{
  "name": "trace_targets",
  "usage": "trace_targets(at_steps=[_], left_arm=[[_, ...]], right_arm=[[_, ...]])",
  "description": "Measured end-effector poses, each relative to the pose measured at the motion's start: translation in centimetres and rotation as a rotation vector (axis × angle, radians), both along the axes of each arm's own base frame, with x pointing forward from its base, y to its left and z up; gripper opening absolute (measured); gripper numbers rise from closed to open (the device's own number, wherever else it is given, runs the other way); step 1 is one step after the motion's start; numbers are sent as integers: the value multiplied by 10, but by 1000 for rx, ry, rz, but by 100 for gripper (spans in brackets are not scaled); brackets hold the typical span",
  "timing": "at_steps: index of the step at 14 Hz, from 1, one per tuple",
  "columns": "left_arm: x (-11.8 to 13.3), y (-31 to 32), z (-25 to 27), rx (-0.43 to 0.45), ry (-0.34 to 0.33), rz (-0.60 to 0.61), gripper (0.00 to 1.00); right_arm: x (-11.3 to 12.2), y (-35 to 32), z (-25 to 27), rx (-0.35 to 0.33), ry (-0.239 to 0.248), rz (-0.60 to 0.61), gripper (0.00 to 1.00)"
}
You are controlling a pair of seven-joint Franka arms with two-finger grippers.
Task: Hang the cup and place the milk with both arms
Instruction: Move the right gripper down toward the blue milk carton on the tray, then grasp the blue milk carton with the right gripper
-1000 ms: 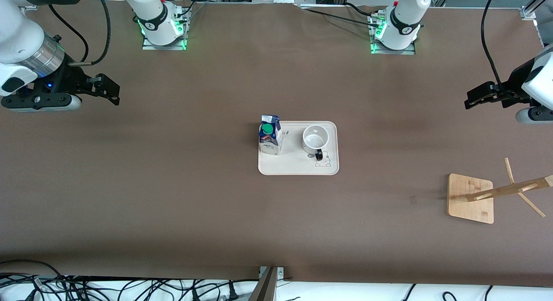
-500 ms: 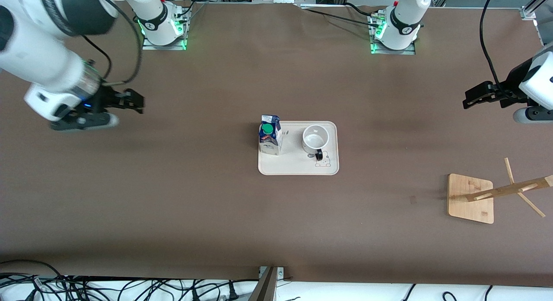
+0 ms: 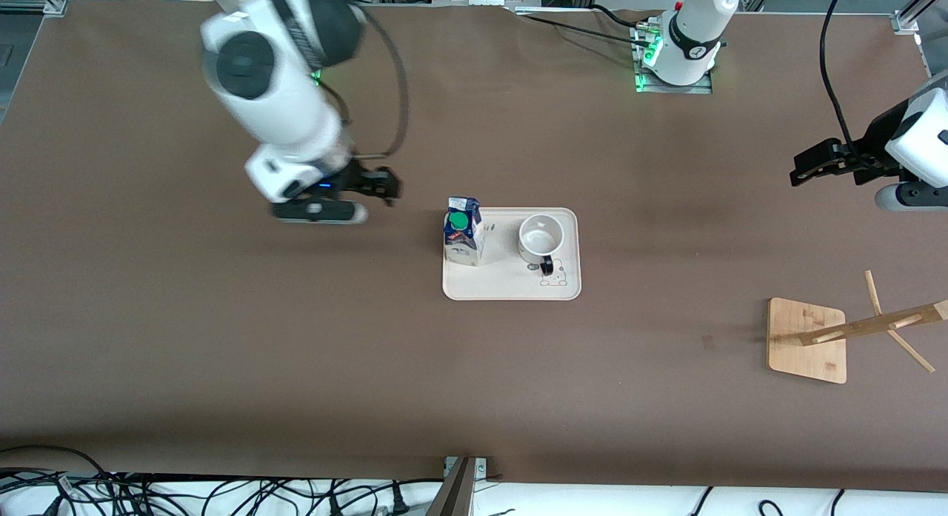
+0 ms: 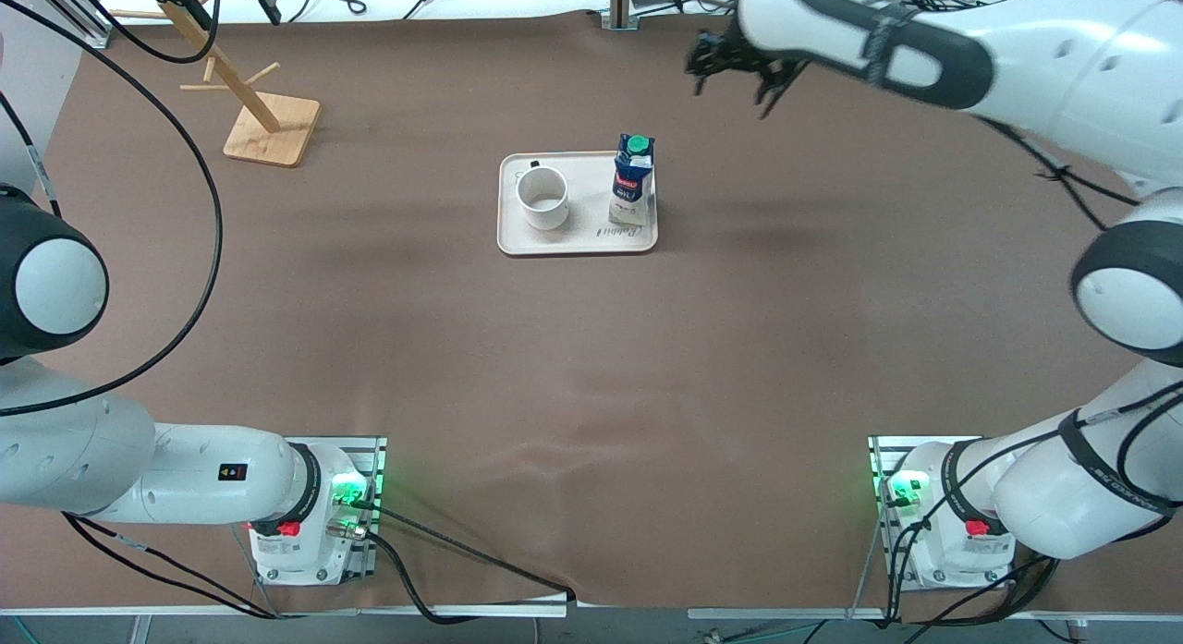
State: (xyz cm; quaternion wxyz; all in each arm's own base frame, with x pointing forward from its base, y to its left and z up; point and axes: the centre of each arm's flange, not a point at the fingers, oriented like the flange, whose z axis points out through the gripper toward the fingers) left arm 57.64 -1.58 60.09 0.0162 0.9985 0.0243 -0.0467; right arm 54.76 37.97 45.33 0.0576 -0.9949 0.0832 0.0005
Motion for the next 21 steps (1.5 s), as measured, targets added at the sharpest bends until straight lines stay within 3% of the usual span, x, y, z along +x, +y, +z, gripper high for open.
trace_targets(at_steps=[3, 6, 14, 16, 21], left_arm=[[0, 1, -1, 0, 5, 2, 100], [0, 5, -3, 1, 13, 9, 100], [0, 10, -8, 2, 33, 17, 100], [0, 13, -9, 2, 36, 23, 100], [0, 15, -11, 1, 46, 27, 100]], right_arm=[[6, 62, -41, 4, 20, -125, 100], [12, 96, -78, 33, 0, -191, 100], [2, 115, -110, 8, 3, -203, 100], [-1, 114, -118, -12, 11, -197, 96], [-8, 114, -130, -39, 18, -182, 42]])
